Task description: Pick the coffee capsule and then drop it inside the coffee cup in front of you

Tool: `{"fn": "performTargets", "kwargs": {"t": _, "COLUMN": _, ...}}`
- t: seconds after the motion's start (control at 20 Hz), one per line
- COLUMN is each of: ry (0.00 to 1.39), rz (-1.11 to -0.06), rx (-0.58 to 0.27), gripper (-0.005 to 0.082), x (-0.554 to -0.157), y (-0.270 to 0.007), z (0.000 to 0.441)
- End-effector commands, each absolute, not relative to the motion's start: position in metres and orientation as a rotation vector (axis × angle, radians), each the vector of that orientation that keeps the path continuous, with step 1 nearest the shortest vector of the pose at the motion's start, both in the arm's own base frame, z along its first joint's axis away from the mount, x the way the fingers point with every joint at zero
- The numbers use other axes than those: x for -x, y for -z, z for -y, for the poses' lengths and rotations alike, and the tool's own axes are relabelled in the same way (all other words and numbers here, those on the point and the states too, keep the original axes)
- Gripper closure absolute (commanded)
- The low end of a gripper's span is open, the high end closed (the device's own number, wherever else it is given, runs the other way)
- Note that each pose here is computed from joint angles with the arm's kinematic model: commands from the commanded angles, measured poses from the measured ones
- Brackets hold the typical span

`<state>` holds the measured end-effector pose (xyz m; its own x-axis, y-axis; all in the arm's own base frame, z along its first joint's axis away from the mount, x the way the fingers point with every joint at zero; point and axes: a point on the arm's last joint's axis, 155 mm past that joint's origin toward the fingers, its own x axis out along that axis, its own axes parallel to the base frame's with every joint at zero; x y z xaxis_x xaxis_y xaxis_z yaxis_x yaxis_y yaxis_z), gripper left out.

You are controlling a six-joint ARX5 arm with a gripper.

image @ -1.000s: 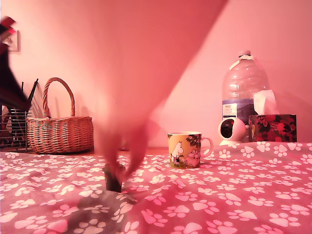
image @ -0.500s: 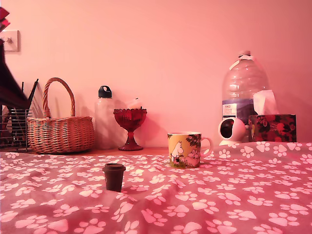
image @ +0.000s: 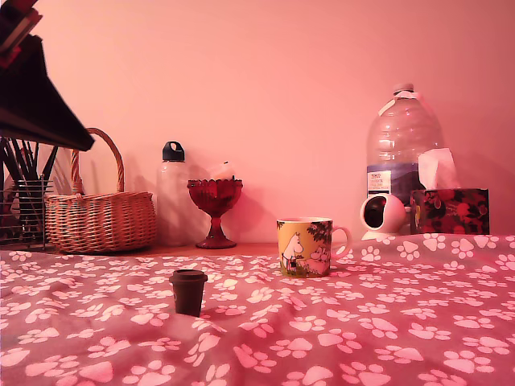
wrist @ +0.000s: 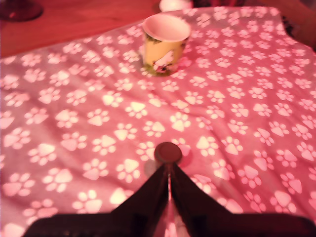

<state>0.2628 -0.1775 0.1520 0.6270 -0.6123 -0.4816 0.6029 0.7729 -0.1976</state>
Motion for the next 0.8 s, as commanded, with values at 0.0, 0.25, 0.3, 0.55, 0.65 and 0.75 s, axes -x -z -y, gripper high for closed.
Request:
{"fn": "performTargets", "kwargs": {"t": 0.0, "ry": 0.713, "rz": -0.568, "rx": 0.003, "gripper": 0.0793, "x": -0.256, "y": -0.136, "z": 0.179}}
{"fn": "performTargets", "kwargs": {"t": 0.25, "ry": 0.771, "rz": -0.550, "rx": -0.018, "gripper": 0.0793, "x": -0.244, "y": -0.119, "z": 0.189}}
{"fn": "performTargets", "kwargs": {"t": 0.3, "ry": 0.780, "rz": -0.548, "rx": -0.032, "gripper": 0.0793, "x": -0.243, "y": -0.117, "z": 0.190}}
{"fn": "performTargets", "kwargs": {"t": 0.55, "ry": 0.790, "rz": -0.543, "rx": -0.037, "gripper": 0.0793, "x": -0.242, "y": -0.118, "z": 0.193}}
{"fn": "performTargets", "kwargs": {"t": 0.65, "ry": 0.791, "rz": -0.537, "rx": -0.037, "gripper": 0.0793, "x": -0.242, "y": -0.119, "z": 0.193}}
{"fn": "performTargets", "kwargs": {"t": 0.75, "ry": 0.791, "rz": -0.538, "rx": -0.033, "gripper": 0.0793, "x": -0.242, "y": -0.120, "z": 0.193}}
